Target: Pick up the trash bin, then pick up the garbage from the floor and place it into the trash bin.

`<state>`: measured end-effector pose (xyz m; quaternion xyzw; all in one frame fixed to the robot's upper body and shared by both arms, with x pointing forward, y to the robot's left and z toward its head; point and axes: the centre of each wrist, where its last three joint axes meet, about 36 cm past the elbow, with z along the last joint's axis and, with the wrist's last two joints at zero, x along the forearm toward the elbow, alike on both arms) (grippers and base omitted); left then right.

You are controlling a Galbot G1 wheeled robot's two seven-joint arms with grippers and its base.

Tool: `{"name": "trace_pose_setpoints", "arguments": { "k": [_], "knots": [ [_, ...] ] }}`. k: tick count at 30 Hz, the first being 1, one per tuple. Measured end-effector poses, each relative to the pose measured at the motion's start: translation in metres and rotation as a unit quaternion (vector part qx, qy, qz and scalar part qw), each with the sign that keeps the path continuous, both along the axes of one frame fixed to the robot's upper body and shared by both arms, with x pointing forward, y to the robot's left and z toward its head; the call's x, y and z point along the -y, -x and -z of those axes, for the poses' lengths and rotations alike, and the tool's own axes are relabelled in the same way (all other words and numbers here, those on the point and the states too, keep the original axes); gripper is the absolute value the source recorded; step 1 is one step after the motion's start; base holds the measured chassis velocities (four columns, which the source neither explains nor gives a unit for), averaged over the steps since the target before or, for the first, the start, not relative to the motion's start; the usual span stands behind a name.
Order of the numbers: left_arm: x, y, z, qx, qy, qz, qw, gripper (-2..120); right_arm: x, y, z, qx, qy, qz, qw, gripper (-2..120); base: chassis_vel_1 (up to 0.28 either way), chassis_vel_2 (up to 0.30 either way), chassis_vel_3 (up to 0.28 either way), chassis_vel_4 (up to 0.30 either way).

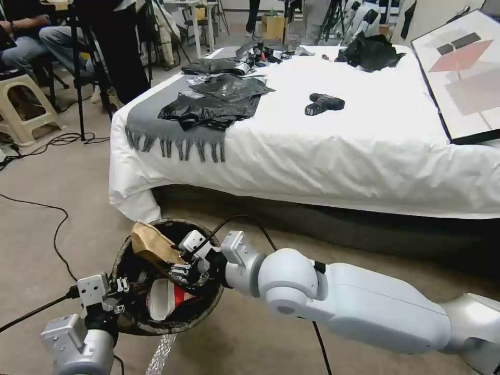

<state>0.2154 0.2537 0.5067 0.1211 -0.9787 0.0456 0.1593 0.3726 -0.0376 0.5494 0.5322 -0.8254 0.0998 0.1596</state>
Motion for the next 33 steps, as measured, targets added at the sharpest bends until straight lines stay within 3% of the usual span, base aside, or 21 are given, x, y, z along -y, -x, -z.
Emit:
{"name": "trace_pose_setpoints", "arguments": {
  "k": [1,2,8,33],
  "knots": [
    [0.0,0.0,0.0,0.0,0.0,0.0,1.0,3,0.0,0.0,-0.001,0.001,-0.002,0.001,1.0,78,0.0,0.0,0.0,0.0],
    [0.0,0.0,0.0,0.0,0.0,0.0,1.0,3,0.0,-0.001,-0.002,0.002,-0.002,0.002,1.0,84,0.0,0.0,0.0,0.0],
    [0.0,0.0,0.0,0.0,0.0,0.0,1.0,3,-0.001,-0.001,-0.001,0.003,-0.002,0.009,1.0,99,0.0,0.0,0.0,0.0],
    [0.0,-0.001,0.0,0.002,0.0,0.001,1.0,3,0.005,0.001,-0.023,0.007,-0.017,0.021,1.0,100,0.0,0.0,0.0,0.0]
  ]
}}
